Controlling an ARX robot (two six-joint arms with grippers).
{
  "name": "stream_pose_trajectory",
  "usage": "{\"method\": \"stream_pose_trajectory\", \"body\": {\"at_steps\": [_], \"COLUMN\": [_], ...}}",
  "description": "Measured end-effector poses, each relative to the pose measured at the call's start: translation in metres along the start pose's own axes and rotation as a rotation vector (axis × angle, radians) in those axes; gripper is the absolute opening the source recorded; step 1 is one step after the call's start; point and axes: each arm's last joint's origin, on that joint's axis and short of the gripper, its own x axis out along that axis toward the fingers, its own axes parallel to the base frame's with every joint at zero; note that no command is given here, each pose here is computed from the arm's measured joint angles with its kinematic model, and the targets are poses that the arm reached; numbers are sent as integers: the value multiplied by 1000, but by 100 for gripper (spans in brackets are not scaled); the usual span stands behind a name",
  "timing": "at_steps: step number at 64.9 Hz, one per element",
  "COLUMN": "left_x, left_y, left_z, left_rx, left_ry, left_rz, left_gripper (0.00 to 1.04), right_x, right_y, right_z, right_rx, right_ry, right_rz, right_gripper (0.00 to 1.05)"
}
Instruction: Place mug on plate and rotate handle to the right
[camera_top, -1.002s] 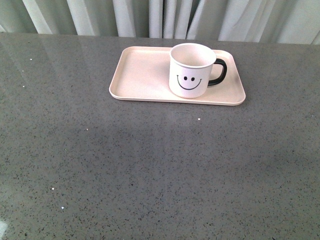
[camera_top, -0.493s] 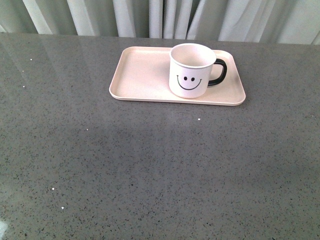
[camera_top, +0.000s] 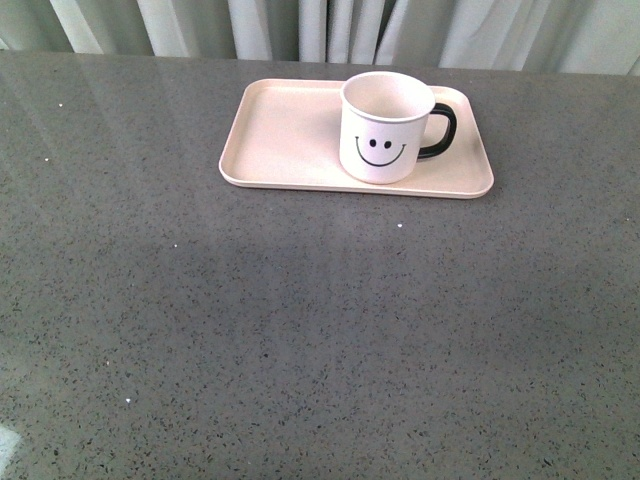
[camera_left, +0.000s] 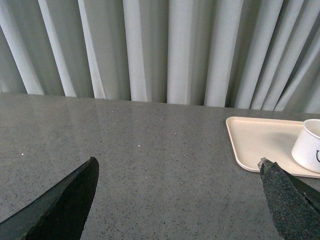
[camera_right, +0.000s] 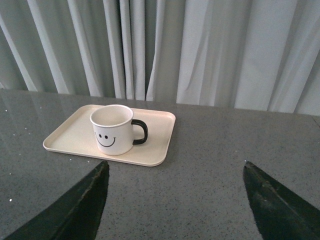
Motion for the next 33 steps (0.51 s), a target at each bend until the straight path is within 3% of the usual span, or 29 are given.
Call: {"method": "stream_pose_trajectory", "body": {"at_steps": [5, 33], "left_x": [0, 0], "left_y": [0, 0], "left_z": [0, 0], "left_rx": [0, 0], "left_ry": [0, 0], "left_rz": [0, 0], "left_gripper": [96, 96], "right_x": [0, 0], "right_y": [0, 0], "right_z": [0, 0], "right_rx": [0, 0], "right_ry": [0, 0], "right_rz": [0, 0], "right_gripper": [97, 96]}}
